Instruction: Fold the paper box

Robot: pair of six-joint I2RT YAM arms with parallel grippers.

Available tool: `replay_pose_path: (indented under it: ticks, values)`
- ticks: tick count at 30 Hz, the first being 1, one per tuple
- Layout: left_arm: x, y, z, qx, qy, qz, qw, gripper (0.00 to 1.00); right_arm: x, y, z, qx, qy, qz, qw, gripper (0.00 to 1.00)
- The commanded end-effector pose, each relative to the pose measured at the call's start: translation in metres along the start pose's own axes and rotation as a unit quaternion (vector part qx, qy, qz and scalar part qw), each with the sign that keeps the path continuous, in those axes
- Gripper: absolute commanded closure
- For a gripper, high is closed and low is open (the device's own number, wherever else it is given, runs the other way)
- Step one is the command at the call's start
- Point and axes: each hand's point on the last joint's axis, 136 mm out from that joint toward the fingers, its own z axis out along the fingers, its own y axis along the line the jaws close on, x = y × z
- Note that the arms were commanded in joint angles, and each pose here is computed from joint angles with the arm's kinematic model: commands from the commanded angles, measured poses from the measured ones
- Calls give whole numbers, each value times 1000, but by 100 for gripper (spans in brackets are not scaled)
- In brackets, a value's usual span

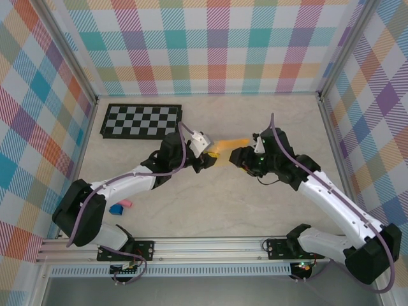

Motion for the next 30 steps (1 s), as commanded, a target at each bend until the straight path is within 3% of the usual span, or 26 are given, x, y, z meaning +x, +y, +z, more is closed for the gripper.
replay_pose_path:
  ticks: [1,8,18,30]
  values:
    - [-18,7,3,-8,-25,-40,999,74,-20,45,4,-53,-17,28,998,55]
    - [-17,3,3,-3,-16,-25,1000,74,-45,66,25,-35,-22,1,999,63]
    - [-21,2,0,-2,-17,-24,1000,75,-46,54,39,36,-28,-54,997,70]
    - [-37,10,-3,-8,-47,-79,996,76,-36,34,42,46,-42,-8,998,73]
